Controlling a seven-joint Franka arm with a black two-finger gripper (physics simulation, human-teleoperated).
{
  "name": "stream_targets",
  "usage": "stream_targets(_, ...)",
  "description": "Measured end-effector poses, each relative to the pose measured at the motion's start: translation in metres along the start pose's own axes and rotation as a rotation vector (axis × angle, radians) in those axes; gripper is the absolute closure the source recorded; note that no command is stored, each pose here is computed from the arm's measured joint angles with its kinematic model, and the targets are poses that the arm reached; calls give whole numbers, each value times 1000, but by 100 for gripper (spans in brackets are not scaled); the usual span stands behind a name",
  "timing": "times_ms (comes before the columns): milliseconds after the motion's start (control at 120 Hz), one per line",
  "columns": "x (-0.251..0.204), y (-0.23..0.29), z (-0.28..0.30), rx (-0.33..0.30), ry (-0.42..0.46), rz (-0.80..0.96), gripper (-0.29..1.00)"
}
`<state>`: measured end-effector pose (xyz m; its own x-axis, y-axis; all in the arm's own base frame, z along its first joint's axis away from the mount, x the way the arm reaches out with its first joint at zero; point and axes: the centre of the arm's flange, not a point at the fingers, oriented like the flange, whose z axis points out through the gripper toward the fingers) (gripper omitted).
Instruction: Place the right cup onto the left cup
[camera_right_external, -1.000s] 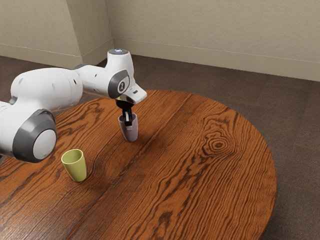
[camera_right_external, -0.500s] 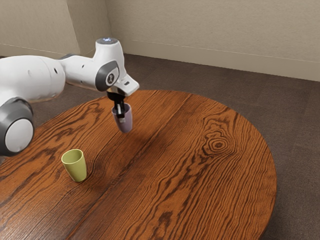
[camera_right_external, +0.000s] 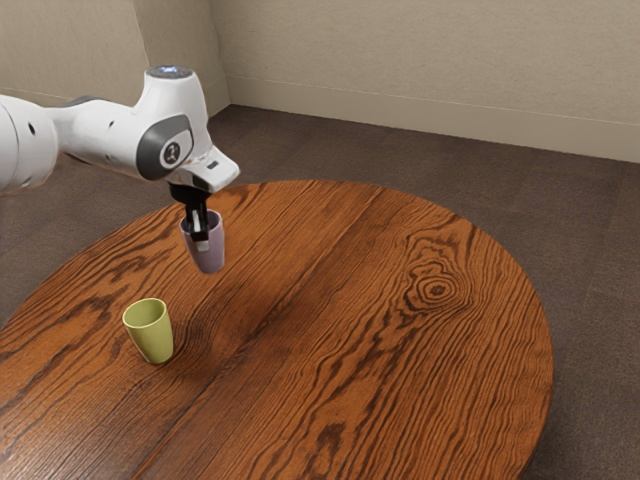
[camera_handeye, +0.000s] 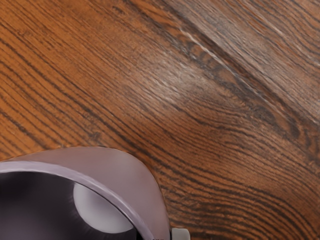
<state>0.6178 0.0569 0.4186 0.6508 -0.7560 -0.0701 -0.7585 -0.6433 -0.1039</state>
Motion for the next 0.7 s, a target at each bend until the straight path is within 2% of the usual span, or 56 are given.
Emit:
stream_targets(358,-52,39,-2,-23,-69,-42,79)
stream_targets(700,-80,54,4,-36,-123,-93,79)
